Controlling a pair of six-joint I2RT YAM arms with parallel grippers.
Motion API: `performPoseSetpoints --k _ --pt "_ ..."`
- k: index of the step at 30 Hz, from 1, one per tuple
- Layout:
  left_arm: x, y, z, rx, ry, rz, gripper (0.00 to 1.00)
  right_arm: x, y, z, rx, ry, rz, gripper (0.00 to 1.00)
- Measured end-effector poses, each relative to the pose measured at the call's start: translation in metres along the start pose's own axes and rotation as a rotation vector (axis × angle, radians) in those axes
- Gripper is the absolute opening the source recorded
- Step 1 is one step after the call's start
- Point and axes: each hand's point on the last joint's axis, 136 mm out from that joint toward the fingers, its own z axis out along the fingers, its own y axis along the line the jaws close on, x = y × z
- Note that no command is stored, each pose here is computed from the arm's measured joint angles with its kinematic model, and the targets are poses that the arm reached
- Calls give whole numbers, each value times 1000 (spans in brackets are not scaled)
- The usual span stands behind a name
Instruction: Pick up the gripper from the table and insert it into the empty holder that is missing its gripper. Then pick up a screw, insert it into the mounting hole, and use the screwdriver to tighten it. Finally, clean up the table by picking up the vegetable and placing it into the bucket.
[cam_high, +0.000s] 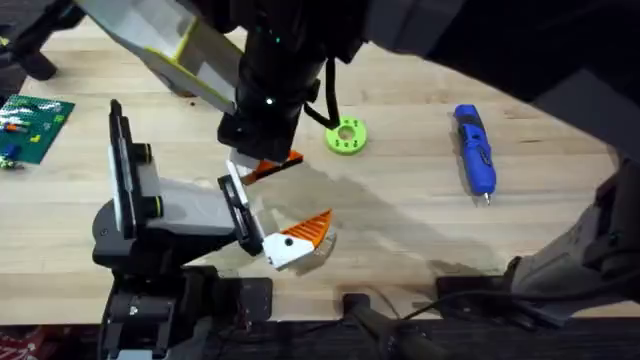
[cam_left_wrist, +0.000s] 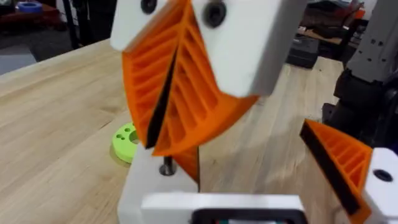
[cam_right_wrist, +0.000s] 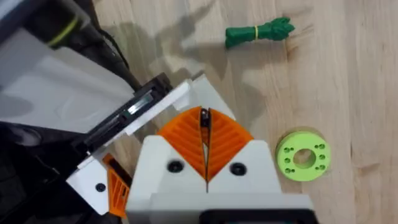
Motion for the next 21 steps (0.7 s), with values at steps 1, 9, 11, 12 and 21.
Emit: performPoseSetpoints --k 1,9,11,12,21 --pt "0 0 0 0 0 0 990 -1 0 0 1 -2 0 8" --pt "0 0 0 0 0 0 990 -2 -1 0 3 -10 -2 8" --pt "0 0 0 0 0 0 990 -2 -1 0 3 -10 -2 7" --pt "0 0 0 0 0 0 990 -2 -1 0 3 -10 -2 7" --pt "0 0 0 0 0 0 990 3 0 6 -3 11 2 8"
